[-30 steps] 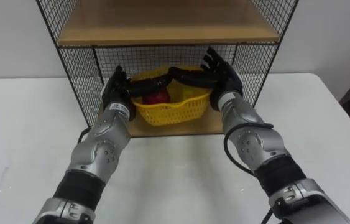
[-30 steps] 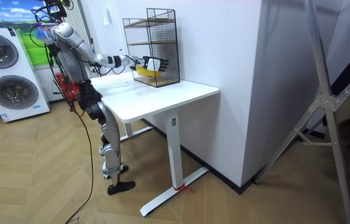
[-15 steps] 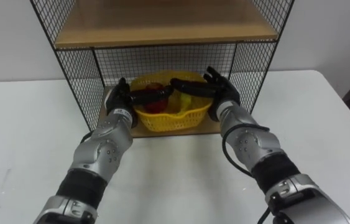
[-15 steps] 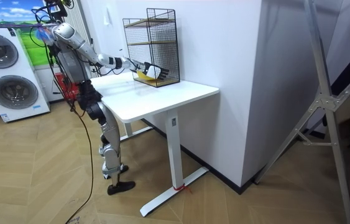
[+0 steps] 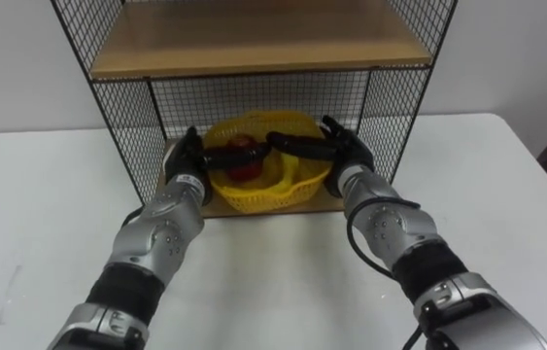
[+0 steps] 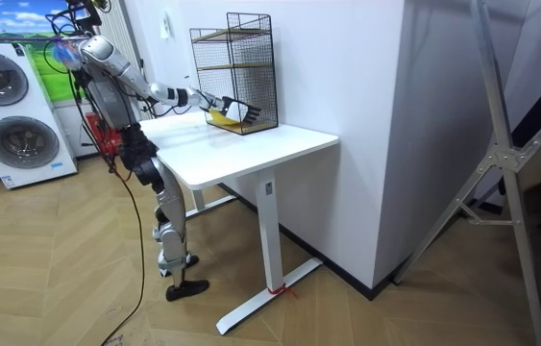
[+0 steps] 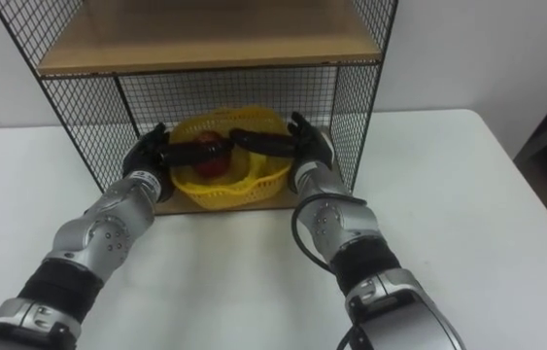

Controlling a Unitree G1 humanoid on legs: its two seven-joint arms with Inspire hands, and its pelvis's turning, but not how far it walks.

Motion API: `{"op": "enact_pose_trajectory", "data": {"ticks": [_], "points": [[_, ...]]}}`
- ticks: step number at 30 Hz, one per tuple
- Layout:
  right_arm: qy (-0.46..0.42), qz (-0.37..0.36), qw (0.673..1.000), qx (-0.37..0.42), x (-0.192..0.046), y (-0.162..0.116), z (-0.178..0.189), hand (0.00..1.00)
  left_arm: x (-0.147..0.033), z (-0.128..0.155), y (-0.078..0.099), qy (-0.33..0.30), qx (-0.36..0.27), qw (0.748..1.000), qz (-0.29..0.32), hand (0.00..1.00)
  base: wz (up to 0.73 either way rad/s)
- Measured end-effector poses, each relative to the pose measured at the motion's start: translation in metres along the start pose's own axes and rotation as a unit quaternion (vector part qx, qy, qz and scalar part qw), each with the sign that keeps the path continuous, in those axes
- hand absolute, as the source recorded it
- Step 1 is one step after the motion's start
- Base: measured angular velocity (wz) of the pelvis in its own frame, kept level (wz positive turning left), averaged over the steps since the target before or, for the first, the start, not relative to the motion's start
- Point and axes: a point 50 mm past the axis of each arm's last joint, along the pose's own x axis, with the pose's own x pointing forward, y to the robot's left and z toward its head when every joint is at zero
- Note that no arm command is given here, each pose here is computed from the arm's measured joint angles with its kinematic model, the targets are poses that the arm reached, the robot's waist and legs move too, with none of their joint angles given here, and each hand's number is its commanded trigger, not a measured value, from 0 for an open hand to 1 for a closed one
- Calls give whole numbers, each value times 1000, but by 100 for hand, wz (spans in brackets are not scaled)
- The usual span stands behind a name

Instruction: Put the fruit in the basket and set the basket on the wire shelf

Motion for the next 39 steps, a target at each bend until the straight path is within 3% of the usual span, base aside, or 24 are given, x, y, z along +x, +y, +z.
{"op": "enact_pose_trajectory", "data": {"ticks": [13,19,34,39], "points": [[11,9,999,-45,0,-8,-1,0,2,1,13,4,-7,1000,9,0,-1],[3,0,1000,-30,0,-15,5,0,3,6,22,2,-32,999,24,0,2],[-43,5,997,-68,-2,-22,27,0,3,16,28,-13,-51,998,31,0,0],[-69,11,993,-95,-5,-17,37,0,-1,29,20,-41,-51,998,14,0,0]]}}
